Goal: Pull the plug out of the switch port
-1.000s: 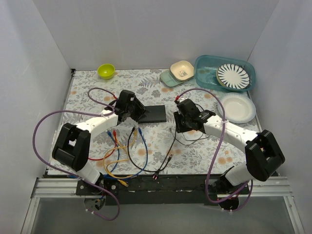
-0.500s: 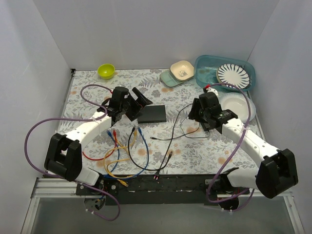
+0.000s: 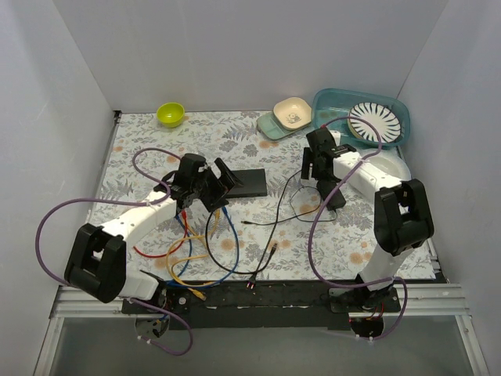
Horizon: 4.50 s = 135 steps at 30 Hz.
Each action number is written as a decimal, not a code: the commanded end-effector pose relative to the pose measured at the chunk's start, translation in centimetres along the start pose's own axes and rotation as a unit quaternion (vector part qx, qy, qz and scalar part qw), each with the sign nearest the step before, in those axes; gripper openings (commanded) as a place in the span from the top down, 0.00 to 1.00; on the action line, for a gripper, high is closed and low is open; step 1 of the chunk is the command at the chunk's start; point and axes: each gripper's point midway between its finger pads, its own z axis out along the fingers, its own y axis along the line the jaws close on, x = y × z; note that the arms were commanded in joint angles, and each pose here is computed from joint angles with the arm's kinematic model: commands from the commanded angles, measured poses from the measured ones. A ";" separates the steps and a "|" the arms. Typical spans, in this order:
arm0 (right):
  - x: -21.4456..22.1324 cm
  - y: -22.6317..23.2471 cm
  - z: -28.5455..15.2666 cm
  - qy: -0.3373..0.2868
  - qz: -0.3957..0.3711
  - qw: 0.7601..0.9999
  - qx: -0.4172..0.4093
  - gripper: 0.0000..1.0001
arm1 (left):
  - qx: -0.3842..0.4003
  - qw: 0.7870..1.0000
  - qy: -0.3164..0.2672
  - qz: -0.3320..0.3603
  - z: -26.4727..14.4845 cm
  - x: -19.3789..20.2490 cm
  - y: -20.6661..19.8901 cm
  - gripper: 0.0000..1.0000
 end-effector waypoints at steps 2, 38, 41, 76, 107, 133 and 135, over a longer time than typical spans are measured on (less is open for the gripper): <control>2.2 -4.1 0.8 0.037 -0.020 0.998 0.052 0.01 | -0.012 0.999 -0.014 0.035 -2.4 0.5 1.1 0.04; 23.1 16.1 -8.3 0.214 -0.188 0.916 -0.282 0.31 | -0.076 0.996 -0.054 -0.003 -4.2 -0.1 3.7 0.07; 23.6 20.2 -10.4 0.216 -0.218 0.892 -0.332 0.31 | -0.076 0.993 -0.088 -0.017 -5.7 -1.4 3.1 0.07; 8.2 6.3 -17.8 -0.113 -0.052 0.967 -0.221 0.20 | 0.068 0.930 0.278 0.233 2.8 19.8 -2.3 0.66; 8.5 3.9 -14.8 -0.092 -0.035 0.973 -0.210 0.15 | -0.438 0.851 -0.124 -0.261 -10.6 -2.7 27.3 0.72; 5.7 13.8 -8.2 0.033 0.009 0.956 -0.291 0.23 | -0.182 0.967 -0.116 -0.133 0.3 -13.4 11.7 0.66; 6.5 14.8 -5.5 0.086 0.022 0.953 -0.290 0.27 | -0.214 0.958 -0.123 -0.148 0.9 -14.3 13.0 0.68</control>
